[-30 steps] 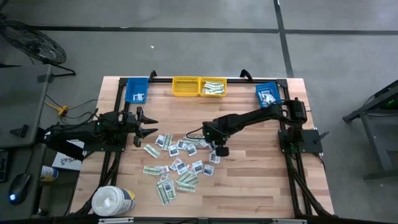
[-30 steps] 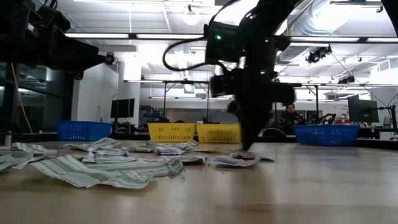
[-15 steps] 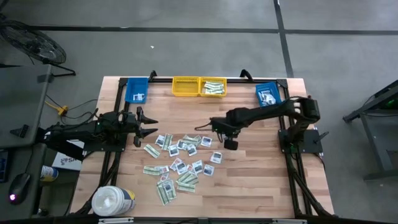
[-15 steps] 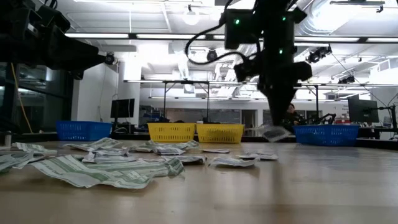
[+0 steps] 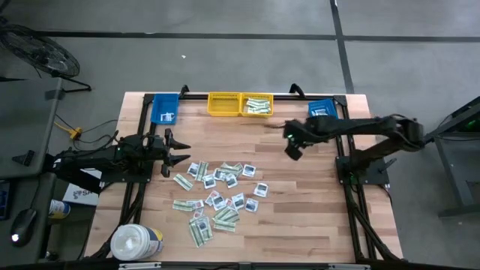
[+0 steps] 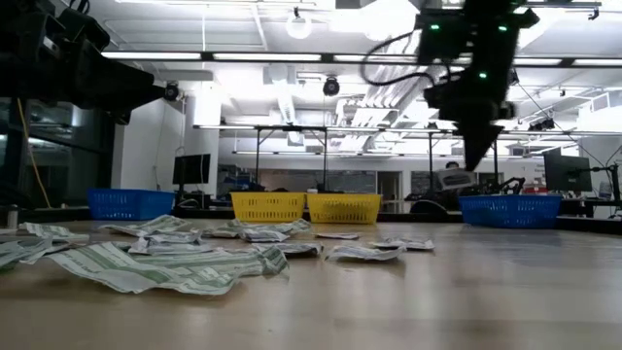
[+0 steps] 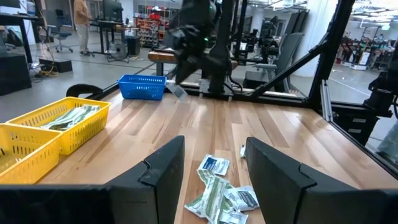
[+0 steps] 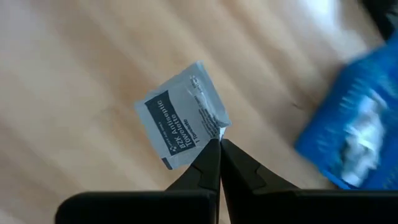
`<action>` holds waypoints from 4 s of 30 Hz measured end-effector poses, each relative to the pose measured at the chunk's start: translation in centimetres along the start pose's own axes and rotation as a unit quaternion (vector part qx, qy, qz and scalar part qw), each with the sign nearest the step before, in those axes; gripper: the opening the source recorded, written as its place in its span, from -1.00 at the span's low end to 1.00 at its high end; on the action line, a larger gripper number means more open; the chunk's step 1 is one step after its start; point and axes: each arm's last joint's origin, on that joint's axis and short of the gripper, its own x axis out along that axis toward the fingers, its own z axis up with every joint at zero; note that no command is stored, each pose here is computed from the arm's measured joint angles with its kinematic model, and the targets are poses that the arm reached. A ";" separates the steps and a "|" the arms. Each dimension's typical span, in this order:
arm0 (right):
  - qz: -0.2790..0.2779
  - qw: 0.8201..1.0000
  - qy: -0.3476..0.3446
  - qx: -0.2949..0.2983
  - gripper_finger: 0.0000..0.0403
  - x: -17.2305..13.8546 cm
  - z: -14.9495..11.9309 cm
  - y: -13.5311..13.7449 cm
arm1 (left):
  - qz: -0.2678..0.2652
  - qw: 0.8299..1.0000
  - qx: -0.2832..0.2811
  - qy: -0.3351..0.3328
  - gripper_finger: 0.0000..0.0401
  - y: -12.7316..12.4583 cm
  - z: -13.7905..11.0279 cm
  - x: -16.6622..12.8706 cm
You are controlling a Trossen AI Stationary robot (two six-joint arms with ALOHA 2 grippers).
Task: Pick & Place First Aid Supplies
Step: Put the black towelette pack into the right blue bin, then put the blue alcohol pad into the left blue bin
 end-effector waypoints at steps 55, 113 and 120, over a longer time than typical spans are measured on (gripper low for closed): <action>-0.227 0.953 0.013 0.200 -0.28 6.9 -2.5 -8.6 | 0.000 1.000 0.000 0.000 -0.14 0.0 0.0 0.0; 0.179 0.960 0.031 -0.211 -0.10 5.5 7.8 17.3 | 0.000 1.000 0.000 0.000 -0.14 0.0 0.0 0.0; 0.163 0.961 0.043 -0.221 -0.10 5.8 8.0 17.6 | 0.000 1.000 0.000 0.000 -0.14 0.0 0.0 0.0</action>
